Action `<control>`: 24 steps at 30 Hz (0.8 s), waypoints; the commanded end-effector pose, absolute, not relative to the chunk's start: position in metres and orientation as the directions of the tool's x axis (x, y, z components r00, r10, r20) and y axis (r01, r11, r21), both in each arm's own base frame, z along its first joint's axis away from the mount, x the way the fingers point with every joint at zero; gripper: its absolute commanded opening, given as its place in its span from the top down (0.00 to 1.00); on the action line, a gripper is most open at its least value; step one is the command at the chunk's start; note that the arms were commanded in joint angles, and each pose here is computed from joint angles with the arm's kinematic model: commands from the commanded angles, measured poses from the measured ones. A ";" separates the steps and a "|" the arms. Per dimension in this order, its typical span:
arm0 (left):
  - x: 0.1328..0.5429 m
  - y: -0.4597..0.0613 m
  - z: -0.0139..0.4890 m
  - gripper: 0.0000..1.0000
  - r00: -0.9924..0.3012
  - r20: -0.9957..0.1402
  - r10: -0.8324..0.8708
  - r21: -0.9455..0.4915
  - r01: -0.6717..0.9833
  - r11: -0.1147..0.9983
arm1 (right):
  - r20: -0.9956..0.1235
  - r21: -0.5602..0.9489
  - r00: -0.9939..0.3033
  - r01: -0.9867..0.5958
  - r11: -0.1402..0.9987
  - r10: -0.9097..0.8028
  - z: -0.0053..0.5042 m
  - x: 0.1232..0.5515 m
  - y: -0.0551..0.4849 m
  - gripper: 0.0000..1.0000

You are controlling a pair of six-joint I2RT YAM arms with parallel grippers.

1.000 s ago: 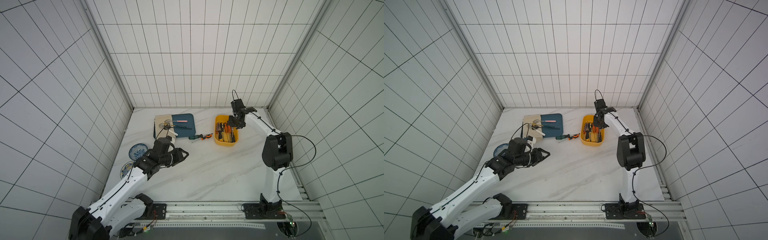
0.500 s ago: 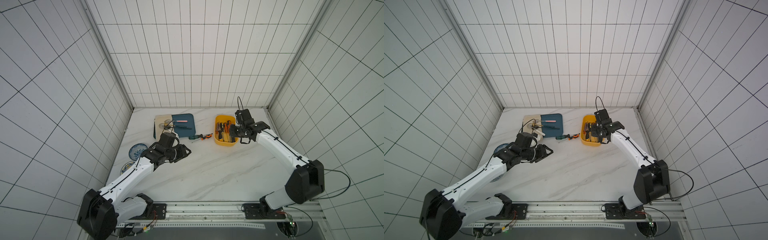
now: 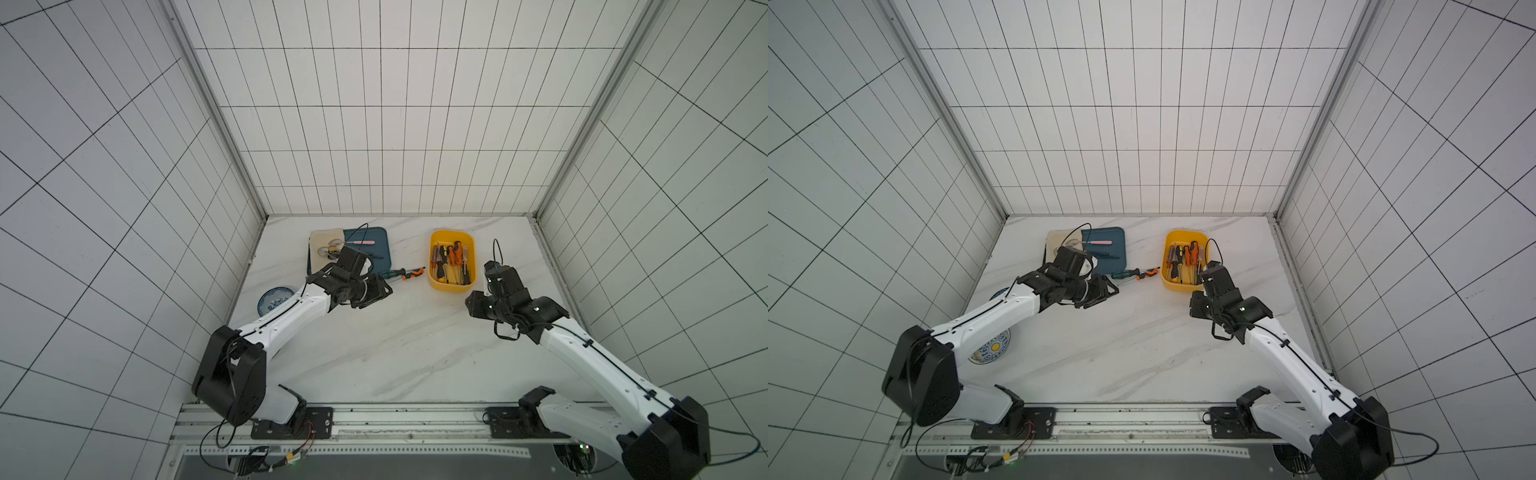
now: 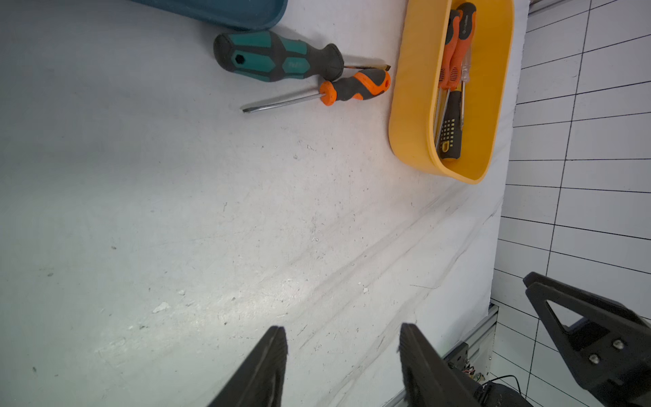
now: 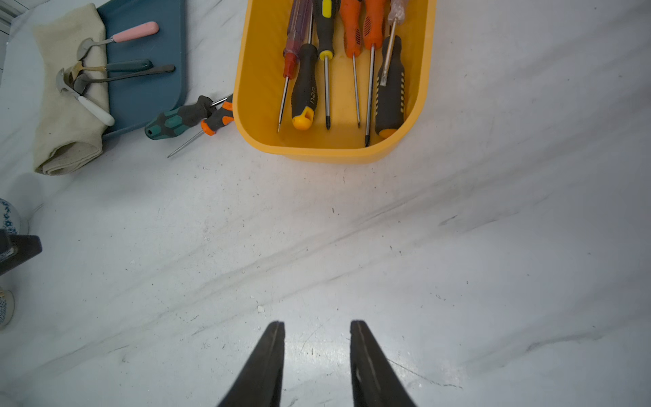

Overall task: Put the screwdriver on the desktop into the storage box
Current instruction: Pick up the screwdriver from the center of the board.

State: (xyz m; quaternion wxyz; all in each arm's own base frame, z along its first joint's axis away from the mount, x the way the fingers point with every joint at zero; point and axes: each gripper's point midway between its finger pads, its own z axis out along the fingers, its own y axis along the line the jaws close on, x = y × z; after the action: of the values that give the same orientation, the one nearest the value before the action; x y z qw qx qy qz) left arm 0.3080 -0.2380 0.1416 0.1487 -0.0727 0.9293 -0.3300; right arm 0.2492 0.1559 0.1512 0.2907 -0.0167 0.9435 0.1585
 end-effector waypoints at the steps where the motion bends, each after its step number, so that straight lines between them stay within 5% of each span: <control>1: 0.326 -0.247 0.145 0.44 -0.943 -0.273 -0.192 -0.623 0.021 0.782 | -0.534 0.296 -0.841 -0.098 0.950 0.080 0.137 0.237 0.151 0.65; 24: 0.428 -0.252 0.097 0.34 -0.879 -0.455 0.143 -0.236 0.274 0.932 | -0.554 0.301 -0.828 -0.099 0.949 0.089 0.132 0.229 0.144 0.65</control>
State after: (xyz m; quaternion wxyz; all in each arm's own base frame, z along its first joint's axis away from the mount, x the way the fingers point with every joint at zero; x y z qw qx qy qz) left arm 0.4102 -0.2533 0.0934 0.1884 0.0680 0.9636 -0.1769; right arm 0.2325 0.1469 0.1368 0.2916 -0.0058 0.9422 0.1648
